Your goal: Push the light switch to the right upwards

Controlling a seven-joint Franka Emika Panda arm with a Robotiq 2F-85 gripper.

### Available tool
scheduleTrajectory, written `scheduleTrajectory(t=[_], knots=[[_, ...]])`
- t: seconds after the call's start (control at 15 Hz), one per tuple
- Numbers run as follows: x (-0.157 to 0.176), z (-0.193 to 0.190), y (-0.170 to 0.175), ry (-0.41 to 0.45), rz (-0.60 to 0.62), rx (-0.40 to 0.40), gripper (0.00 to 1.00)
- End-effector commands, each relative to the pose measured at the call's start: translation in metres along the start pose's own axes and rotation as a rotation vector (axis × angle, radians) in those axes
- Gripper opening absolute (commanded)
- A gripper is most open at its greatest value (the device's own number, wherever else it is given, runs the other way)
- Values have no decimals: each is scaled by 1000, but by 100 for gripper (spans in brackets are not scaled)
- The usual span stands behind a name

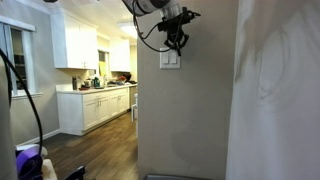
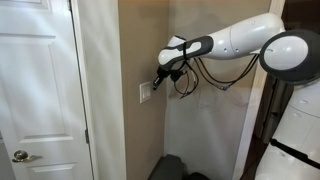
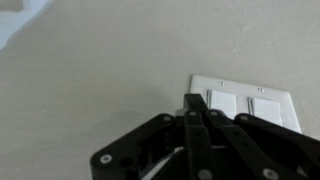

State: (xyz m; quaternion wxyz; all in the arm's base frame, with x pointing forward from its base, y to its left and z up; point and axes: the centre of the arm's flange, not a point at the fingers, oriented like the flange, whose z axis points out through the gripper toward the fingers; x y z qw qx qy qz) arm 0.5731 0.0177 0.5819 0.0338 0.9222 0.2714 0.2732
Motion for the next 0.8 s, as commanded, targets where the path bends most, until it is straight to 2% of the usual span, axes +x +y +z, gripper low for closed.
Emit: scheduleTrajectory(t=[0.0, 0.07, 0.13, 0.4, 0.73], knots=[[-6, 2, -1, -26, 13, -4, 0], [-6, 2, -1, -29, 17, -2, 26], [-1, 2, 0, -7, 2, 3, 3], [-2, 2, 1, -11, 4, 5, 26], [-2, 2, 1, -11, 4, 5, 26]])
